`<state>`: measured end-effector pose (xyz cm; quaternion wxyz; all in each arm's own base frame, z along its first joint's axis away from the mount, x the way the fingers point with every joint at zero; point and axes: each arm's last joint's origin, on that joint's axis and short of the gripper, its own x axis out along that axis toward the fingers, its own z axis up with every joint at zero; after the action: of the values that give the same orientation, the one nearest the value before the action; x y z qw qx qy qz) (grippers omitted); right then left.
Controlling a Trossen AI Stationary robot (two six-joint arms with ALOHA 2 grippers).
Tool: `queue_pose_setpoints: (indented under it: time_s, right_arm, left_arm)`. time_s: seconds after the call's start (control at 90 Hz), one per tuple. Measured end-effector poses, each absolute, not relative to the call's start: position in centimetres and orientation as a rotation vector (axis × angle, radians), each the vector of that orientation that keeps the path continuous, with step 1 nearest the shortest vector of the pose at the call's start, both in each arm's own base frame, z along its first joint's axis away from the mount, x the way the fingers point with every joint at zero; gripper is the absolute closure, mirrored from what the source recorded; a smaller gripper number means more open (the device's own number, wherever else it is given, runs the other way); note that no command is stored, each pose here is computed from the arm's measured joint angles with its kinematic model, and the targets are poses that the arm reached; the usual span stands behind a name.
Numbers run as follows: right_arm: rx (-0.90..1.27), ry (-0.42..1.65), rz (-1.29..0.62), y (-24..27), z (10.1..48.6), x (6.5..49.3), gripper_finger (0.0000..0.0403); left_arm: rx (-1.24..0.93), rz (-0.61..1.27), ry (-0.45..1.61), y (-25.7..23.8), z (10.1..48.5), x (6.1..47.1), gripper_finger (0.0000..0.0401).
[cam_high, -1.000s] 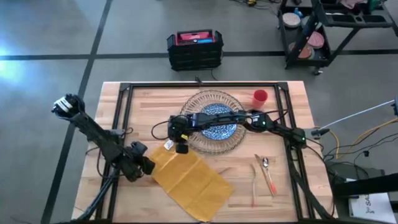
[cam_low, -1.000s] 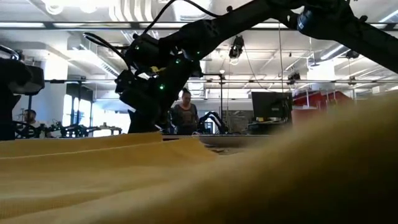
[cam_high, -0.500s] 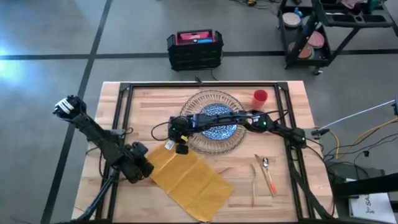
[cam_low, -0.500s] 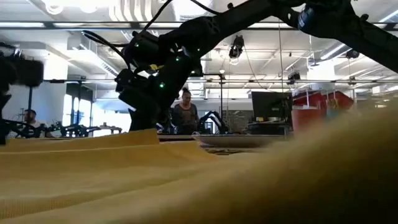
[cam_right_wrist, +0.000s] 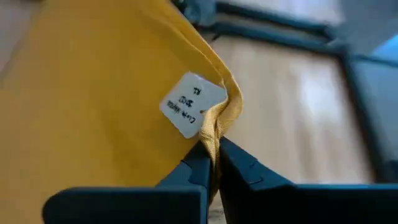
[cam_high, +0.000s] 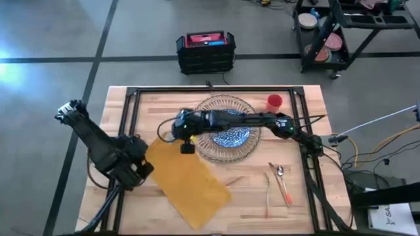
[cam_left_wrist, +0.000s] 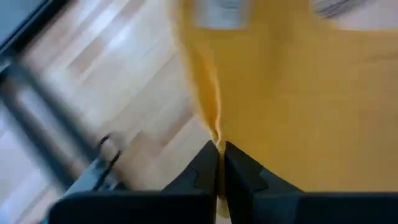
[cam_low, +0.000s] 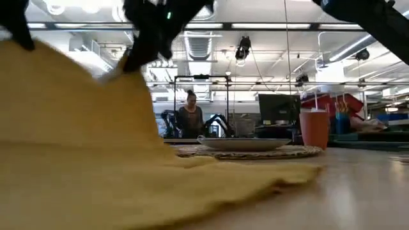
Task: Set table place
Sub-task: Fold the yellow table napkin
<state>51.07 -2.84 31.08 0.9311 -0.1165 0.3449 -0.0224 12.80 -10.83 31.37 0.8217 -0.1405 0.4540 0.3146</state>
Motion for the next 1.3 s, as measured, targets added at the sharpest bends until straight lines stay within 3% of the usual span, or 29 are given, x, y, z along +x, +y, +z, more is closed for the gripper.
queue_pose_setpoints:
  time_s: [0.322,0.678,0.922,1.111,1.3]
  right_arm:
    - [-0.313,0.571,-0.082,-2.8,39.5,46.2,0.0403]
    - [-0.254,0.587,-0.062,-0.5,42.0,43.3,0.0403]
    - [-0.346,0.541,-0.133,2.8,44.6,40.9,0.0403]
    - [-0.293,0.596,-0.120,3.9,44.8,39.5,0.0403]
    - [-0.251,0.690,-0.109,4.4,42.7,40.5,0.0403]
  left_arm:
    - [-0.304,0.488,0.786,-9.9,38.5,12.6,0.0401]
    - [-0.296,0.355,0.784,-11.1,43.6,14.7,0.0401]
    - [-0.292,0.239,0.792,-13.4,46.4,17.1,0.0401]
    - [-0.244,0.237,0.822,-15.2,45.7,19.0,0.0401]
    - [-0.185,0.270,0.911,-16.1,43.1,20.0,0.0401]
